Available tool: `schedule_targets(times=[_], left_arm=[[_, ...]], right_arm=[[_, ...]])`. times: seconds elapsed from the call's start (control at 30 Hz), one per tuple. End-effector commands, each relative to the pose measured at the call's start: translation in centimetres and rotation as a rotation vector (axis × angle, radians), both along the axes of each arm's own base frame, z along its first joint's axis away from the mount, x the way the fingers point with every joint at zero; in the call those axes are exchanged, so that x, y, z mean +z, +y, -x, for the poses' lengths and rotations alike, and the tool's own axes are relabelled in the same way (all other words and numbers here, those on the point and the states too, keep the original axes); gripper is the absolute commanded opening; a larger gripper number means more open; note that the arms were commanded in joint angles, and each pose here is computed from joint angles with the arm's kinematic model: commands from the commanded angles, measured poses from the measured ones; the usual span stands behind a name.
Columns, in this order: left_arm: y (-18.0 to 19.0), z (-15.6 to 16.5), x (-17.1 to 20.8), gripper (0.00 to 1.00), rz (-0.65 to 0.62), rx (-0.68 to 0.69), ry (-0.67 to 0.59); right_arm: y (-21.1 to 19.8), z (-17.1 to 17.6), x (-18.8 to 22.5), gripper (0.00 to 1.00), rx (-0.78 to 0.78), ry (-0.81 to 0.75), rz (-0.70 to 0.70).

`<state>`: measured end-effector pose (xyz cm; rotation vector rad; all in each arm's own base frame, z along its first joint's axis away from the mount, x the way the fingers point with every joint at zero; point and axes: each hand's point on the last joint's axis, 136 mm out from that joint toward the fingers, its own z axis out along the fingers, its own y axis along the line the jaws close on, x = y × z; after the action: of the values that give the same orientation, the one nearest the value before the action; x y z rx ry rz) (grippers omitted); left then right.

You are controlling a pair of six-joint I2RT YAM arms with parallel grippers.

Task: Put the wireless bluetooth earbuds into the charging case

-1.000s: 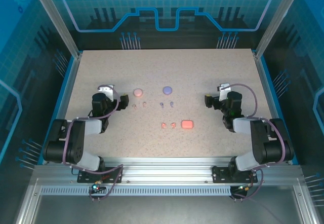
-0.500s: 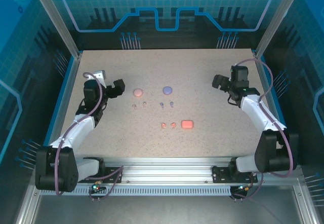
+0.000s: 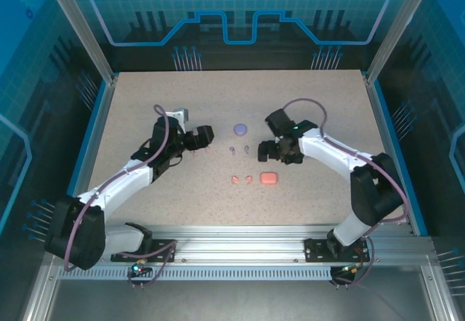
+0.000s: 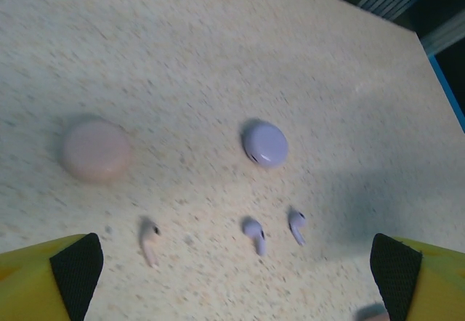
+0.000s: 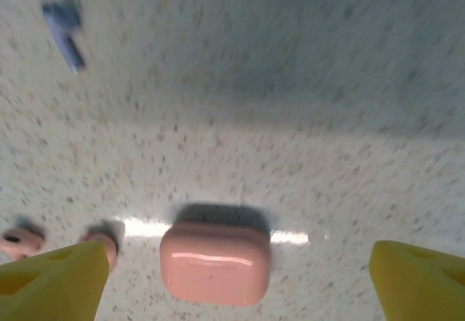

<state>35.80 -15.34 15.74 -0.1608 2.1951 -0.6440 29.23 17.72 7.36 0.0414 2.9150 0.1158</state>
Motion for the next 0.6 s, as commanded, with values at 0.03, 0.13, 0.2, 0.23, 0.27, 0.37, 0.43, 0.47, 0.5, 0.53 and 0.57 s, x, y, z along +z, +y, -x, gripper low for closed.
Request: schedule_targets(times=[0.03,0.13,0.2,0.23,0.27,0.37,0.43,0.47,0.5,0.53,0.57], left_arm=[[-0.4,-0.2,-0.1,0.99,0.035,0.035,0.03],[-0.4,-0.3,-0.1,0.99,0.04,0.038,0.025],[-0.5,-0.4,0.2,0.99,0.039,0.034,0.016],[-0.5,-0.5,0.3,0.99,0.038,0.033,0.013],[-0.6,-0.6,0.5,0.99,0.039,0.031,0.01],[-0.8,-0.8,0.8,0.99,0.042,0.023,0.006],[-0.9,-0.8,1.0,0.99,0.043,0.019,0.006],[-0.9,-0.9,1.1,0.99,0.042,0.018,0.004],[-0.9,-0.9,1.1,0.99,0.04,0.019,0.002],[-0.8,-0.9,1.1,0.99,0.038,0.019,0.001],[-0.9,-1.0,1.2,0.99,0.035,0.018,0.0]], right_arm=[[0.1,2.4,-1.0,0.94,-0.021,0.076,0.106],[0.6,3.1,-1.6,0.94,-0.015,0.089,0.109],[0.9,3.3,-1.9,0.94,-0.012,0.093,0.112],[0.9,3.4,-2.1,0.94,-0.01,0.097,0.119],[1.0,3.4,-2.2,0.93,-0.01,0.1,0.121],[0.9,3.4,-2.8,0.92,-0.01,0.111,0.132],[0.8,3.4,-3.2,0.92,-0.011,0.117,0.144],[0.8,3.4,-3.3,0.91,-0.012,0.119,0.147],[0.8,3.4,-3.5,0.91,-0.011,0.122,0.149],[0.8,3.4,-3.7,0.91,-0.011,0.125,0.148],[0.9,3.5,-3.8,0.9,-0.01,0.129,0.144]])
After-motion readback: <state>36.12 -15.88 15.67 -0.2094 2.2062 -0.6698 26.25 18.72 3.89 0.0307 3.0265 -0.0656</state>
